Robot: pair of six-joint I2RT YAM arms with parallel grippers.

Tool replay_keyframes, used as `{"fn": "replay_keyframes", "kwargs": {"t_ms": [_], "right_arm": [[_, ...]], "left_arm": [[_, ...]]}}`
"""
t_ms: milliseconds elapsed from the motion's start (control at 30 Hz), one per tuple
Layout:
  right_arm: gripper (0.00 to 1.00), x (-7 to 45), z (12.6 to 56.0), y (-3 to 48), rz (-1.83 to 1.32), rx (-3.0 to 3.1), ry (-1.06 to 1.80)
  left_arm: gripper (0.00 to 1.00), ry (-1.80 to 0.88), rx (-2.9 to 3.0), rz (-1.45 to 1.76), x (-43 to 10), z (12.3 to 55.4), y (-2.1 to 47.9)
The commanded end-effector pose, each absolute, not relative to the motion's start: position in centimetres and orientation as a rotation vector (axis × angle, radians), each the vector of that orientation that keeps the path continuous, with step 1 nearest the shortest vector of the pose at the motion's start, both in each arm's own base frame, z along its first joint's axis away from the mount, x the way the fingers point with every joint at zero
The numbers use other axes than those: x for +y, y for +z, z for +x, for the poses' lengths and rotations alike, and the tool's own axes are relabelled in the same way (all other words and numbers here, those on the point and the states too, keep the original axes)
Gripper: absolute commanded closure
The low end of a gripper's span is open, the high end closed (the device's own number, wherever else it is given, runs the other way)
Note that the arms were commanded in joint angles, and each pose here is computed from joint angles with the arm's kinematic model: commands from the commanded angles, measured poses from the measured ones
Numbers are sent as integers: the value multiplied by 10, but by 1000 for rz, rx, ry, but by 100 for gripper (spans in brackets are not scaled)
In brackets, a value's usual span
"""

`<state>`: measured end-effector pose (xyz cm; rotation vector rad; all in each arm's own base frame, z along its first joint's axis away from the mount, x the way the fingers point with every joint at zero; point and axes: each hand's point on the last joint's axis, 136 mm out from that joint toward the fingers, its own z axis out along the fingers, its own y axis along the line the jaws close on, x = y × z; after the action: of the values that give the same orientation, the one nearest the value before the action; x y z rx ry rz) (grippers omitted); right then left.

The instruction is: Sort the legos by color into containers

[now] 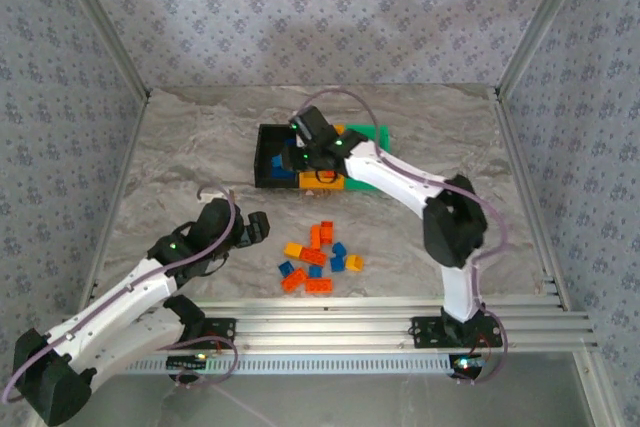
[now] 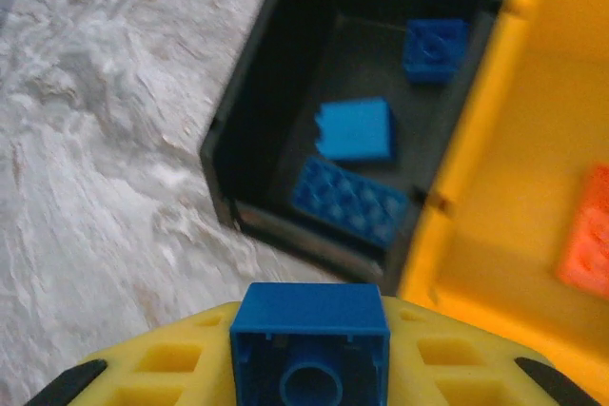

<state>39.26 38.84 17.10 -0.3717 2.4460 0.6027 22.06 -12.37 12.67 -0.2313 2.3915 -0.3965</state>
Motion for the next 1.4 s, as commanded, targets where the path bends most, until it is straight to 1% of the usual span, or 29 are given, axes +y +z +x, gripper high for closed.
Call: {"fn": "replay_keyframes", "kwargs": {"t_ms": [0,67,133,167,233,267,333,367,467,600,667,800,900,1000,1200,1267,1367], "right_arm": [[65,412,406,156,-448,2460,617],[64,424,418,151,-445,2462,625],[60,434,430,150,-443,2449,637],[55,439,436,151,-442,2440,649],[37,446,444,155,-433,2421,676],[31,448,448,159,-424,2408,689],[25,447,453,171,-401,2378,712],[23,445,454,177,-388,2365,720],[22,431,451,192,-353,2344,713],[20,398,435,207,-310,2303,698],[20,376,423,207,-271,2305,698],[20,334,400,199,-207,2325,682],[19,306,385,194,-162,2340,655],[19,285,374,189,-128,2346,629],[19,258,361,173,-71,2374,606],[19,254,360,173,-59,2372,602],[19,252,360,176,-52,2363,601]], "left_arm": [[1,-410,2392,-203,-123,217,124],[1,-431,2376,-197,-124,216,124],[1,-451,2358,-199,-125,217,125],[0,-461,2351,-199,-125,216,126],[1,-471,2352,-187,-126,215,127],[1,-471,2359,-182,-127,214,127],[1,-476,2369,-161,-130,214,126],[0,-475,2375,-153,-130,214,126],[1,-501,2398,-103,-140,216,125],[0,-572,2429,-8,-165,221,125],[1,-612,2462,62,-183,223,121],[1,-587,2527,252,-219,223,108],[7,-524,2596,362,-237,220,92],[16,-463,2664,402,-242,218,76],[28,-346,2743,430,-232,208,52],[33,-338,2758,426,-230,206,47],[34,-331,2772,422,-229,205,42]]}}
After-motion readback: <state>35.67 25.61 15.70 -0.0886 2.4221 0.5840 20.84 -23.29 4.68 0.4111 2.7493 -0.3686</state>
